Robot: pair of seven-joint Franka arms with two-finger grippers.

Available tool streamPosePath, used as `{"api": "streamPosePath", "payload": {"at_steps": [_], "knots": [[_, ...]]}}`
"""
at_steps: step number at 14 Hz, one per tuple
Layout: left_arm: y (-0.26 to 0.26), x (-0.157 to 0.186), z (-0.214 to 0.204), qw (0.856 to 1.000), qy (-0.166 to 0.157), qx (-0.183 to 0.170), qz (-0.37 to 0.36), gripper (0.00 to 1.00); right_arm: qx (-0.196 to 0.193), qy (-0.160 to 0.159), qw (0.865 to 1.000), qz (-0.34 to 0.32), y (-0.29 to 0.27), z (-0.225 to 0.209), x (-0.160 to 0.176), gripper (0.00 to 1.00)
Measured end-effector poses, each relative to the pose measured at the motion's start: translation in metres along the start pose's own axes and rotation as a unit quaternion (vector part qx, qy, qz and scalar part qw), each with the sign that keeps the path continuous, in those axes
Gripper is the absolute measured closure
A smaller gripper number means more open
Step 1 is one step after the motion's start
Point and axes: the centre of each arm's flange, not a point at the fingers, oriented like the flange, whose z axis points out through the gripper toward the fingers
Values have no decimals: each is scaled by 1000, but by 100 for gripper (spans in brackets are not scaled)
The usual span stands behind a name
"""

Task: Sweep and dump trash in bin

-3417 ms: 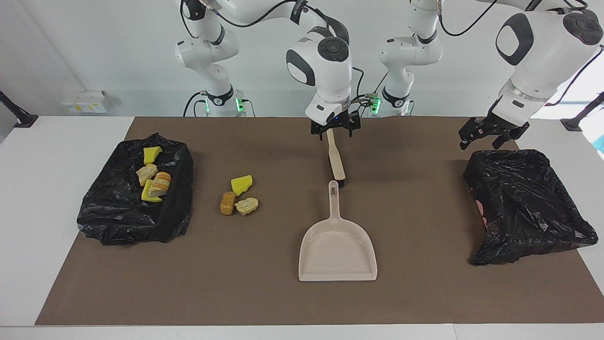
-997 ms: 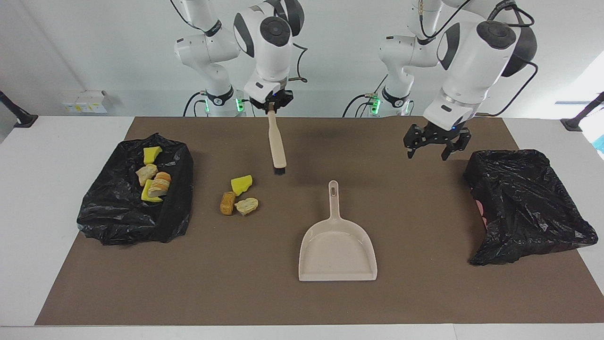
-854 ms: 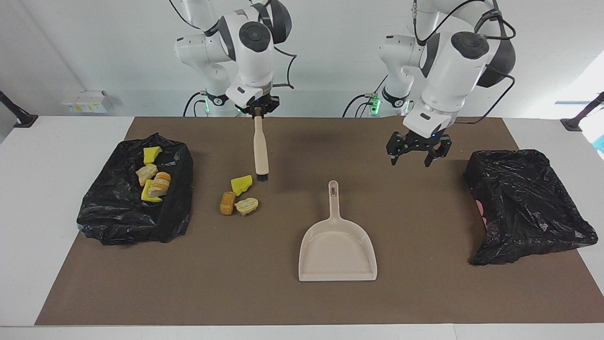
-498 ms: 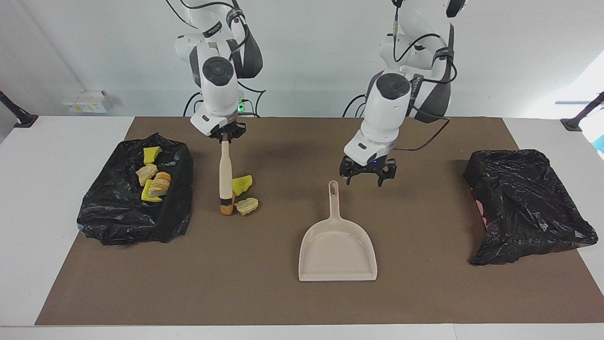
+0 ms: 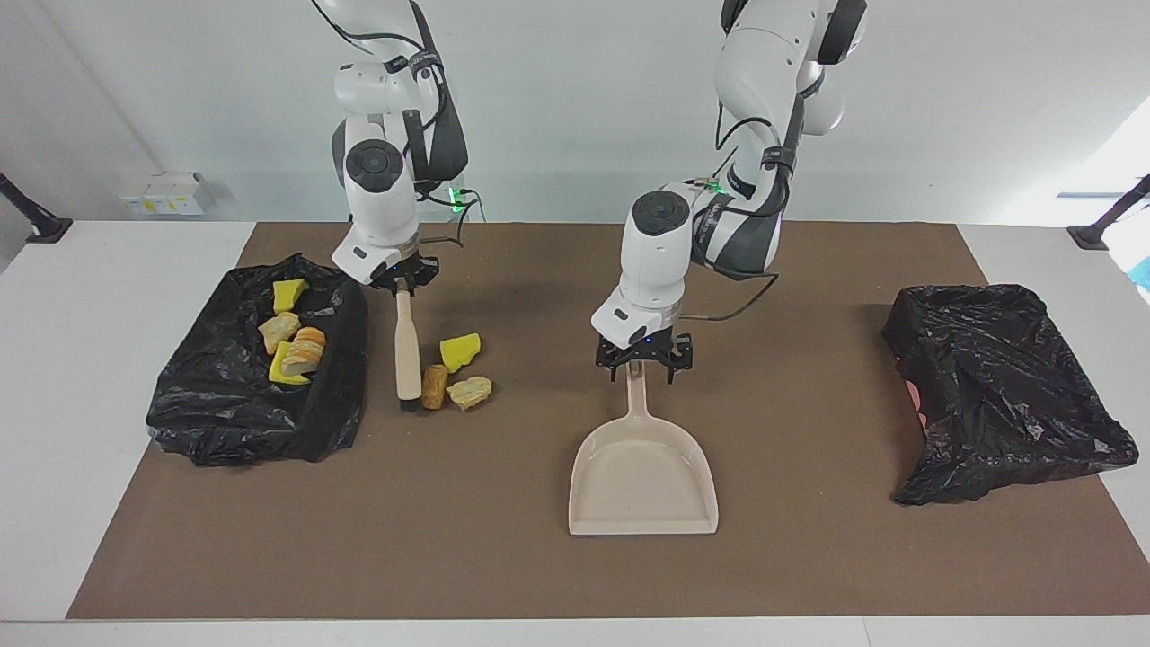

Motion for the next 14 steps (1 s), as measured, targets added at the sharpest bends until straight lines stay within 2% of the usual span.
{"api": "streamPosePath", "payload": {"at_steps": [3, 4, 7, 9, 12, 14], "knots": [[2, 2, 2, 1000, 2, 1, -5, 0, 0, -5, 1000, -4, -11, 5, -2, 73], [2, 4, 0, 1000, 4, 0, -7, 8, 6, -5, 1000, -4, -23, 4, -3, 73], [1, 6, -3, 1000, 7, -1, -9, 48, 22, -4, 1000, 12, -68, -1, -8, 73], [1, 6, -3, 1000, 7, -1, -10, 69, 23, -1, 999, 31, -82, -4, -9, 73], [-5, 8, -5, 1000, 7, 2, -8, 69, 27, 13, 997, 67, -81, -21, -3, 73], [-18, 12, -12, 999, 0, 11, 31, 69, 29, 12, 996, 89, -65, -40, 2, 73]]}}
